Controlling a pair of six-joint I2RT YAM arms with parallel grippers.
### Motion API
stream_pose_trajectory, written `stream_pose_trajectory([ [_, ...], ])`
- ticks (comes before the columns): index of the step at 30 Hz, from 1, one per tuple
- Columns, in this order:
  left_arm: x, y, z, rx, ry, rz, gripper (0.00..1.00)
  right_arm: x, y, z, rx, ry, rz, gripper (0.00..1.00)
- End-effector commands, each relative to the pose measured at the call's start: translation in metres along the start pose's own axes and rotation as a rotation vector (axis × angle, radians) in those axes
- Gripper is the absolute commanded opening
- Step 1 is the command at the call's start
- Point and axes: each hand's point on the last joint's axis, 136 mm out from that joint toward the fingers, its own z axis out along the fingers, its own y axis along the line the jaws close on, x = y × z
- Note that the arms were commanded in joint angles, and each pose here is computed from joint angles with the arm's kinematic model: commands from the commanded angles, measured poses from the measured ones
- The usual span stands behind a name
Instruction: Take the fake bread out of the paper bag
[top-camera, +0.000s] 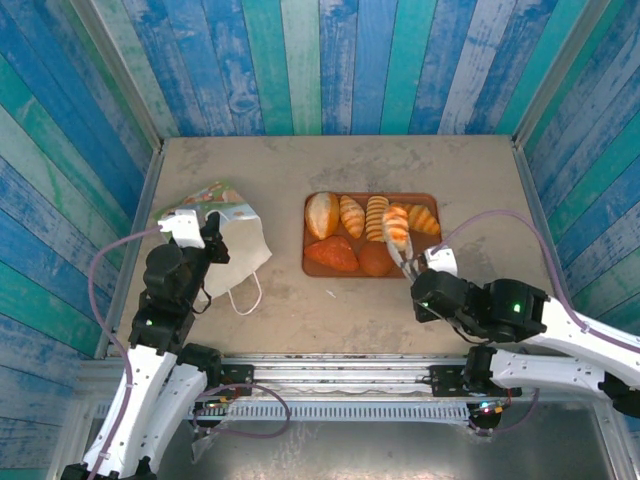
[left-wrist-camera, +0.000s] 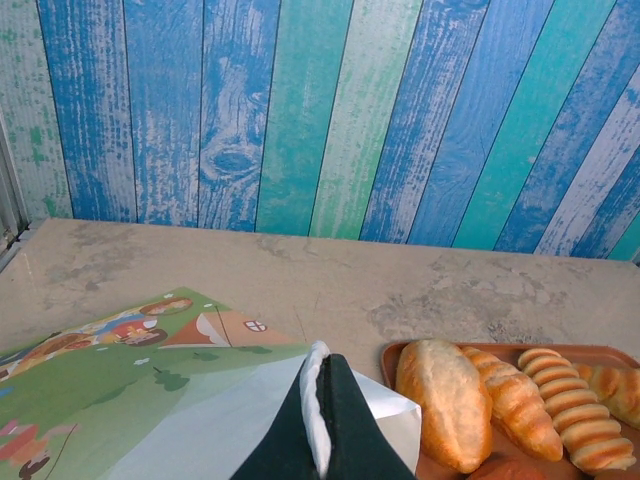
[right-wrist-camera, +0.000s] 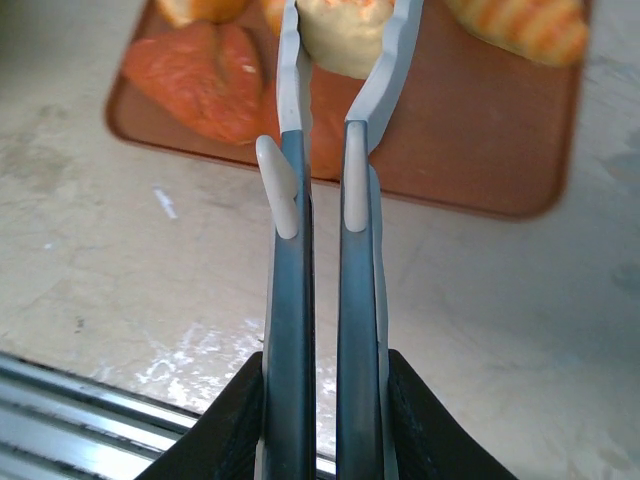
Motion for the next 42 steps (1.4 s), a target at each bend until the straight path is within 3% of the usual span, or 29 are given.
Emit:
stream_pose_trajectory([
  [1,-0.003,-0.001,-0.001,0.008,-0.024,-0.008,0.00,0.005,-0.029,-0.001,0.119,-0.006,0.075,0.25],
  [18,-0.002,0.001,0.000,0.001,-0.018,-0.008,0.00,0.031,-0.023,0.059,0.146,0.262,0.000,0.27],
  [23,-0.002,0.001,0.000,0.001,-0.020,-0.009,0.00,0.030,-0.029,0.068,0.184,0.294,-0.018,0.29],
  [36,-0.001,0.002,0.001,-0.001,-0.015,-0.010,0.00,0.037,-0.047,0.074,0.320,0.386,-0.045,0.44],
  [42,-0.001,0.002,0.002,0.000,-0.013,-0.010,0.00,0.036,-0.053,0.072,0.357,0.386,-0.046,0.44],
])
